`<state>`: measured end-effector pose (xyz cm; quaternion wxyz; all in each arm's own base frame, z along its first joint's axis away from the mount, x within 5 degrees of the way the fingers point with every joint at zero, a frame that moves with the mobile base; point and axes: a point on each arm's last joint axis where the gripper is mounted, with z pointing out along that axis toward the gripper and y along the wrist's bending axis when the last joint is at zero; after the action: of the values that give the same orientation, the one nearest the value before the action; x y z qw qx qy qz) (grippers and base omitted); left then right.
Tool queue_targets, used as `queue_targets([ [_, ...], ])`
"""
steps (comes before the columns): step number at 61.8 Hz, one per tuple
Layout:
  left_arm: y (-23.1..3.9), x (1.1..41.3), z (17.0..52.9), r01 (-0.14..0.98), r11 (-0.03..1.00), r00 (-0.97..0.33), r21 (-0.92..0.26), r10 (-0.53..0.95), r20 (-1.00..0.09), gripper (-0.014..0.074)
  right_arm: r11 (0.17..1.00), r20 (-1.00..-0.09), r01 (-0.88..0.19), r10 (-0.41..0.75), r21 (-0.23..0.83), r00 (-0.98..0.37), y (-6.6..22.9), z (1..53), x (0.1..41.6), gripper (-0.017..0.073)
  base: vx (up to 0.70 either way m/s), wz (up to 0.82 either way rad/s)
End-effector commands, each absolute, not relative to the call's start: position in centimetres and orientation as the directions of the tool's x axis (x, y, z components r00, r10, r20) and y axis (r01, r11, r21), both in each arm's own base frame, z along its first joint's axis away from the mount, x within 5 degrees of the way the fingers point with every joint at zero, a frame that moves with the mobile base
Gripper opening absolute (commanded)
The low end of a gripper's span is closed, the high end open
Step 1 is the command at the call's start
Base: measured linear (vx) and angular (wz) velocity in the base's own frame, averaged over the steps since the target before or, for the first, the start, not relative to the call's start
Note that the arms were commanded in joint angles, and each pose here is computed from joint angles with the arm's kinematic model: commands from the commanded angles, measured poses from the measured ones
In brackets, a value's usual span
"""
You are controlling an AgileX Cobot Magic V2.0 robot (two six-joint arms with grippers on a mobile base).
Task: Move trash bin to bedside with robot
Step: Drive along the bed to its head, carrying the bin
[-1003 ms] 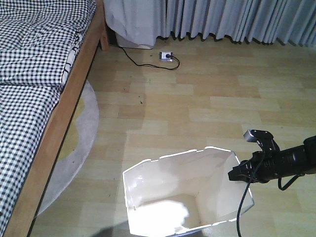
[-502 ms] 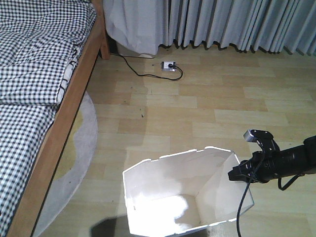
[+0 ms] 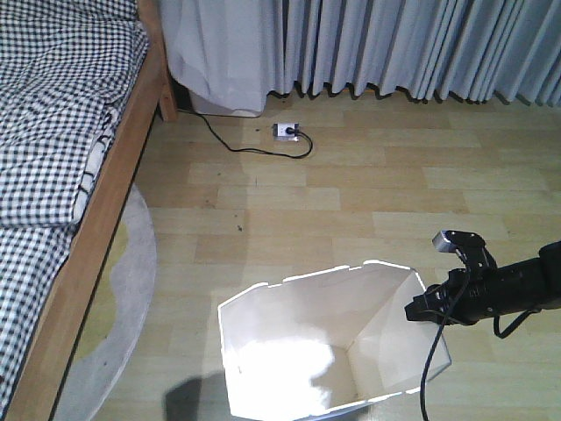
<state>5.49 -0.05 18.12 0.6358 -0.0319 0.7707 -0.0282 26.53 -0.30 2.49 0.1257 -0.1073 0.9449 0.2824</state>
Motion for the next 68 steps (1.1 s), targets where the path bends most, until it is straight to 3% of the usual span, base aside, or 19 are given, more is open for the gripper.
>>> queue_targets([
  [1,-0.03,5.53,18.42,-0.011,0.996,-0.119,-0.094,-0.094,-0.988,-0.0006,0.696,-0.395,-0.318,-0.054,0.644,-0.917,0.93,5.6,27.44,-0.0003,0.19,-0.08],
  [68,-0.03,5.53,18.42,-0.011,0.996,-0.119,-0.094,-0.094,-0.988,-0.0006,0.696,-0.395,-0.318,-0.054,0.644,-0.917,0.93,5.6,27.44,-0.0003,0.2,0.01],
])
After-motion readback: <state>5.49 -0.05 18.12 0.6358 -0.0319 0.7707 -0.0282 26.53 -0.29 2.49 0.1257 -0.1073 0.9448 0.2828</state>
